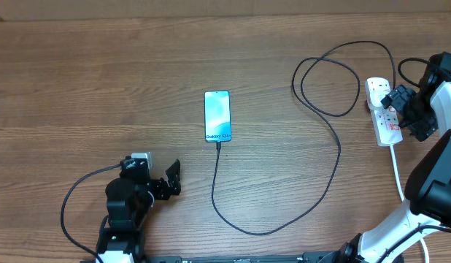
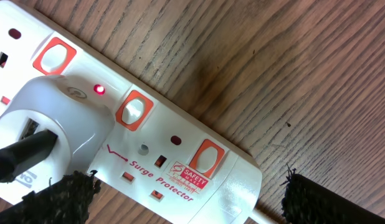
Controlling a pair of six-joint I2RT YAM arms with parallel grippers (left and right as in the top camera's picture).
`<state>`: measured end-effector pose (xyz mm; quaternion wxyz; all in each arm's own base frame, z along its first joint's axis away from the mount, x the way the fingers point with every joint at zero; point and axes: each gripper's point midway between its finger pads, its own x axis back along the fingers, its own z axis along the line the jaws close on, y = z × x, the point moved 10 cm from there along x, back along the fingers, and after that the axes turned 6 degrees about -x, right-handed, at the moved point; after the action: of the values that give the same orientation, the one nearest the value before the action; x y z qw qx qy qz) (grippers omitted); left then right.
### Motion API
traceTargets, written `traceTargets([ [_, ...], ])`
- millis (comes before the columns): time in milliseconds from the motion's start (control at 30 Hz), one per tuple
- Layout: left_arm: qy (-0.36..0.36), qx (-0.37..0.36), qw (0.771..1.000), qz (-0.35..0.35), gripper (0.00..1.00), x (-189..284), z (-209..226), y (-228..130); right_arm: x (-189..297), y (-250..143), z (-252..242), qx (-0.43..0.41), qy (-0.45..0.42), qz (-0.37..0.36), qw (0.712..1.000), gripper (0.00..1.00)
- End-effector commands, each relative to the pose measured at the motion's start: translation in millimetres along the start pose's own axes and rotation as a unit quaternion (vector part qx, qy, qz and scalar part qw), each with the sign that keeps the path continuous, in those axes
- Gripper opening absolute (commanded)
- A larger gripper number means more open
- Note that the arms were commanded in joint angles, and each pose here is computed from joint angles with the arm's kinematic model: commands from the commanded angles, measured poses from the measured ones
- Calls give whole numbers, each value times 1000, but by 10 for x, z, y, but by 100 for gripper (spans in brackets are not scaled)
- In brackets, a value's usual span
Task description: Plug charger to phone and switch on socket
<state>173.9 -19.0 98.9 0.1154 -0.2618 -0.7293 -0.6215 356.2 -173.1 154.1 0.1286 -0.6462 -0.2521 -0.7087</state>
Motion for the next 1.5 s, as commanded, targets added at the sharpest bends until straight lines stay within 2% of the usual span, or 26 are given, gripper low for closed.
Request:
traceTargets([
  [0,31,3,999,-9,99,61,43,1,2,56,-3,4,-2,-8,1000,100],
  [233,79,1,997,-16,100,218,81,-34,2,56,-3,4,-2,-8,1000,100],
  [633,64,-23,982,-174,99,464,-10,314,2,56,-3,4,-2,-8,1000,100],
  [900,57,-33,970,-233,99,587,-49,422,2,56,-3,4,-2,-8,1000,100],
  [1467,59,-32,970,-233,100,587,-44,422,2,56,-3,4,-2,-8,1000,100],
])
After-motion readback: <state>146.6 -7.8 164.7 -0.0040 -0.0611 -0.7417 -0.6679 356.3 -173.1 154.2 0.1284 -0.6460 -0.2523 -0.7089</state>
